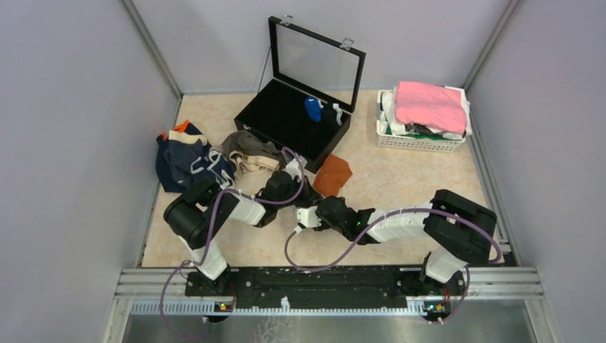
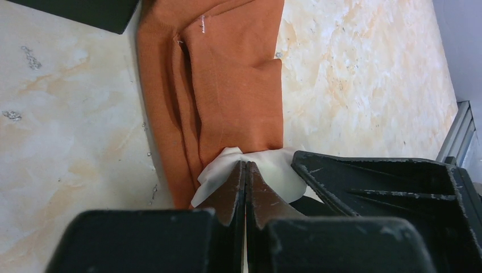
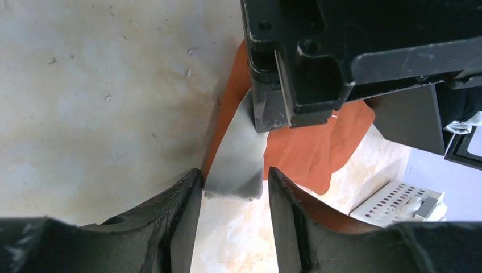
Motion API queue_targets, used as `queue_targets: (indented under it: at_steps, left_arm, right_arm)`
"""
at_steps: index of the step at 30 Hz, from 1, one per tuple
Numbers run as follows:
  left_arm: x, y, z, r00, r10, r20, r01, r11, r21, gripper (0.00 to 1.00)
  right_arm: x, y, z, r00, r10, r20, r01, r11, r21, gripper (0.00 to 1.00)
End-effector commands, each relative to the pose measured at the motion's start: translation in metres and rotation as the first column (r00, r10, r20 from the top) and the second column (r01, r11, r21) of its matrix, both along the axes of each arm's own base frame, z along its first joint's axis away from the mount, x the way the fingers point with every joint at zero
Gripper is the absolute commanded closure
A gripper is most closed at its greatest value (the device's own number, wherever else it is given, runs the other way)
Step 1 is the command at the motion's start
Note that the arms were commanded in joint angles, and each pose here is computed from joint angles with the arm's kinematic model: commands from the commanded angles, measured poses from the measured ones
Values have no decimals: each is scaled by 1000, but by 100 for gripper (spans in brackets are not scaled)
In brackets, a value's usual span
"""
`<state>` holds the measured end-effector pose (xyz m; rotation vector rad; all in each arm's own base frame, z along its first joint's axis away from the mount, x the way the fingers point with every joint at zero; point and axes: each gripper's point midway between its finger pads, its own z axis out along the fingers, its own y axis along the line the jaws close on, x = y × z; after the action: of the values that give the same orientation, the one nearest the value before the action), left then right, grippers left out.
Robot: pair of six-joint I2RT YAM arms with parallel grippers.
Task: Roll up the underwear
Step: Roll the underwear to the center of the board.
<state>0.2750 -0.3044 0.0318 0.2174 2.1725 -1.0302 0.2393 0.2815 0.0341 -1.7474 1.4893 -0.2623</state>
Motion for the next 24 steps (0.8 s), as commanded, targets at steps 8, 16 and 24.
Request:
queue_targets:
  at_steps: [8, 16, 24]
  left_arm:
    - [-30, 46, -75, 982, 57, -178, -13, 971, 240, 100]
    - [-30, 43, -67, 985, 41, -166, -6, 979, 204, 100]
    - [-31, 36, -22, 995, -11, -95, 22, 993, 117, 100]
  right_arm:
    - [8, -7, -14, 999, -41, 32, 42, 999, -34, 70]
    - [13, -14, -14, 997, -82, 14, 82, 997, 3, 100]
    - [-14, -1, -8, 988, -9, -153, 23, 995, 94, 100]
